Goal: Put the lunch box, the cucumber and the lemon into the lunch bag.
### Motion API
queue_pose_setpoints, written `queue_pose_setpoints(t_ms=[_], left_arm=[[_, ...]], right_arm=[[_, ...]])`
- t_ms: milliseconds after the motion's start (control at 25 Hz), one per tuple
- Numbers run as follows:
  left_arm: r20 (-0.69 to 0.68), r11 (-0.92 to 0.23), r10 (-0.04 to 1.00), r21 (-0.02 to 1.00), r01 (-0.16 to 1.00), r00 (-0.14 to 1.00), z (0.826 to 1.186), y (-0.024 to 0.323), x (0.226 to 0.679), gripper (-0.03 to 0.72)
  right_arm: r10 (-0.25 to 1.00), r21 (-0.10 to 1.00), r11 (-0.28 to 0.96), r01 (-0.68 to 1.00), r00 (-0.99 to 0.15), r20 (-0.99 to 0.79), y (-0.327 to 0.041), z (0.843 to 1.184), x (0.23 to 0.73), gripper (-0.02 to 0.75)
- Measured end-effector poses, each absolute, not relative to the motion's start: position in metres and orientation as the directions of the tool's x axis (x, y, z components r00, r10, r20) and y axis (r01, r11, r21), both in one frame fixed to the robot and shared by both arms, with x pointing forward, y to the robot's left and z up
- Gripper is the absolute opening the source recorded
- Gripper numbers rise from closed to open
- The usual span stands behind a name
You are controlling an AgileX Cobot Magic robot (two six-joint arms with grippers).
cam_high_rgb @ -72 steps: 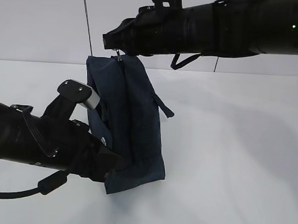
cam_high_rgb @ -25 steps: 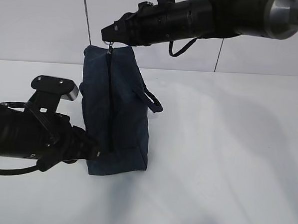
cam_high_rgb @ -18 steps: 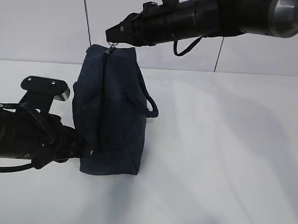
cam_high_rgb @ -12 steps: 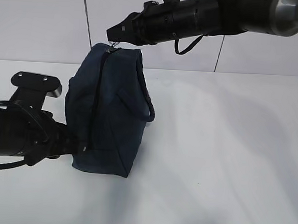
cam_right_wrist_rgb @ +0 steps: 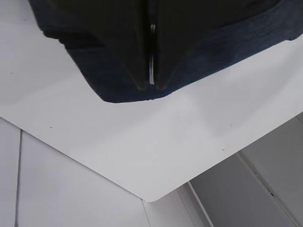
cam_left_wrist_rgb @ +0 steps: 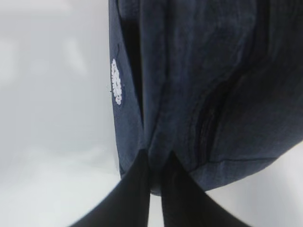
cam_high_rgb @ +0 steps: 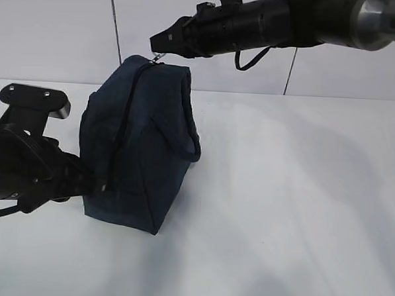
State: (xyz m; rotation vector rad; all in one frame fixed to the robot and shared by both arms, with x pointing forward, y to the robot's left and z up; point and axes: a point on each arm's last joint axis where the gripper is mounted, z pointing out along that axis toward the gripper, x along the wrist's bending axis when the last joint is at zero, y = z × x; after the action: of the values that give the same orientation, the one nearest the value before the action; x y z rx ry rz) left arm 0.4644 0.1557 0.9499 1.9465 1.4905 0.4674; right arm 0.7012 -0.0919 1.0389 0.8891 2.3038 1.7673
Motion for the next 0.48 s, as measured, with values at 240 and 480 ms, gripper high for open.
queue_pose_setpoints(t_ms=[240,480], left_arm=[[-0.101,-0.151,0.95,0.681,0.717,0.296,0.954,0.157,0.463,0.012],[-0.093,-0.161,0.951,0.666,0.728,0.296,0.949,0.16,0.459,0.012]], right_arm=[[0.526,0.92,0.135,0.367,-0.814,0.247,-0.103,1.038,0.716,0.02],[0.525,0.921,0.109,0.374,-0.809,0.266,-0.108,1.029,0.73,0.02]])
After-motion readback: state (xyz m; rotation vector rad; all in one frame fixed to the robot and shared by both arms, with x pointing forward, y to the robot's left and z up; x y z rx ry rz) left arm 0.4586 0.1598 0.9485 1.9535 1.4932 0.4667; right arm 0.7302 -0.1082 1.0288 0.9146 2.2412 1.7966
